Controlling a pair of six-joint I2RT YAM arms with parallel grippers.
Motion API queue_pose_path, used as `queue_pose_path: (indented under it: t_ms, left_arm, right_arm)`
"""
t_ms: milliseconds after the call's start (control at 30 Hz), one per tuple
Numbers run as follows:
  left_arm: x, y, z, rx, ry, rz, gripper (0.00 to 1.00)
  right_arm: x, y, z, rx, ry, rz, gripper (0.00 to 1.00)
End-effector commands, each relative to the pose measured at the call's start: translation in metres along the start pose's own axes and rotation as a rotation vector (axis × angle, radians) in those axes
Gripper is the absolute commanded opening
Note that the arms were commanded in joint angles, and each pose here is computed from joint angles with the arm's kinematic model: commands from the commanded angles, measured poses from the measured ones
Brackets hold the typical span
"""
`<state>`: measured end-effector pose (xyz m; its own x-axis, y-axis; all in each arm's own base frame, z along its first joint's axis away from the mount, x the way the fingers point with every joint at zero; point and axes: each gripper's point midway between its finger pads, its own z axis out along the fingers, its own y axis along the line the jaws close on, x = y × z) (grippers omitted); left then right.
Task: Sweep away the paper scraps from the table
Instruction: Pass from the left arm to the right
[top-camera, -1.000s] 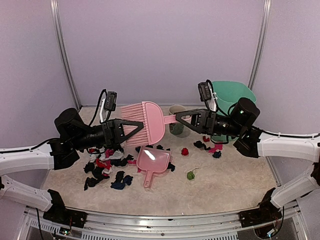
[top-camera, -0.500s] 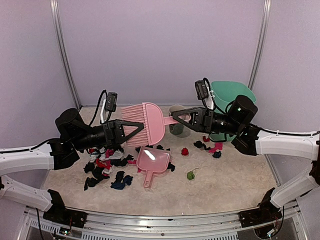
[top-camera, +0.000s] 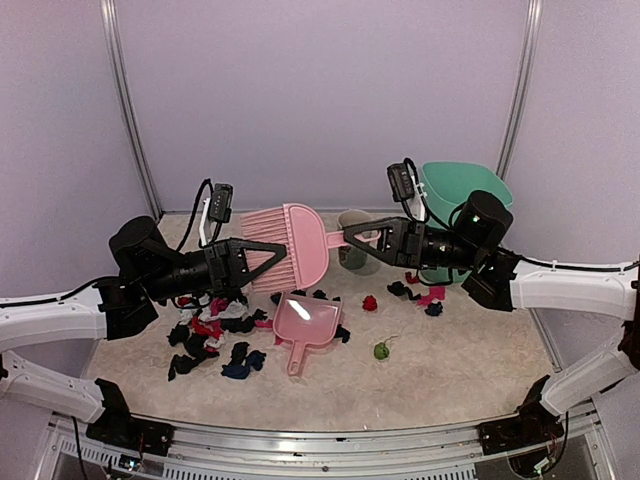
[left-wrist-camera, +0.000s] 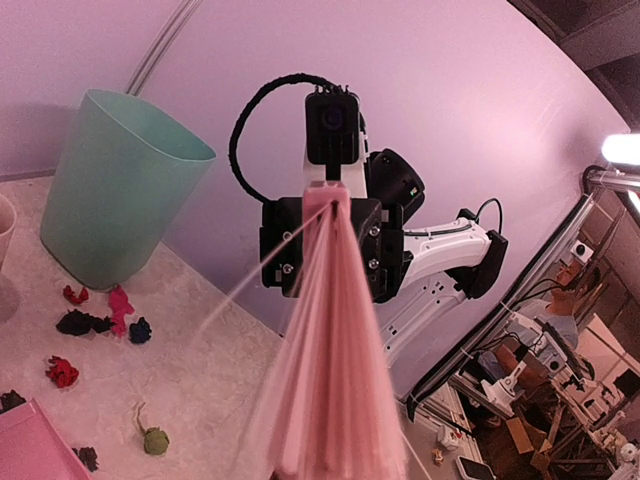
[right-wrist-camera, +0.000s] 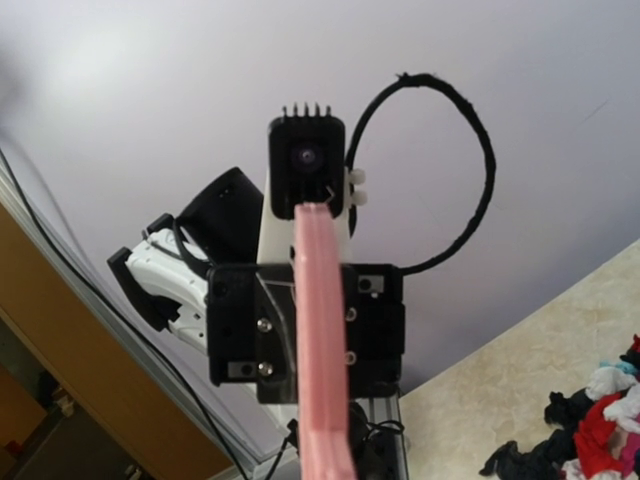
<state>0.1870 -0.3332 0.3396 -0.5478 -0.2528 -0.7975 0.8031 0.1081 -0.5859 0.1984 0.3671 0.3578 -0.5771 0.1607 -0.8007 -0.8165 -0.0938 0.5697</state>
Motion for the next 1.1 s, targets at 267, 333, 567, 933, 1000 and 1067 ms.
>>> queue_pose_path:
  t_ms: [267, 333, 567, 933, 1000, 1067]
  left_arm:
    - [-0.009, -0.009, 0.001, 0.022, -0.022, 0.036, 0.00]
    - [-0.010, -0.010, 0.001, 0.024, -0.022, 0.039, 0.00]
    - [-0.009, -0.012, 0.001, 0.034, -0.017, 0.048, 0.00]
    - [-0.009, -0.013, -0.001, 0.032, -0.014, 0.061, 0.00]
    - [-0.008, -0.014, -0.001, 0.033, -0.009, 0.062, 0.00]
    - [-0.007, -0.014, -0.001, 0.035, -0.005, 0.063, 0.00]
  right_arm:
    - [0.000, 0.010, 0.003, -0.031, 0.007, -0.018, 0.16]
    - [0.000, 0.010, 0.003, -0.033, 0.008, -0.017, 0.16]
    - [0.000, 0.008, 0.004, -0.027, 0.012, -0.007, 0.17]
    - [0.002, 0.002, 0.004, -0.004, 0.013, 0.015, 0.20]
    - [0.002, 0.002, 0.004, -0.004, 0.014, 0.015, 0.21]
    - [0.004, 0.001, 0.004, 0.002, 0.017, 0.019, 0.22]
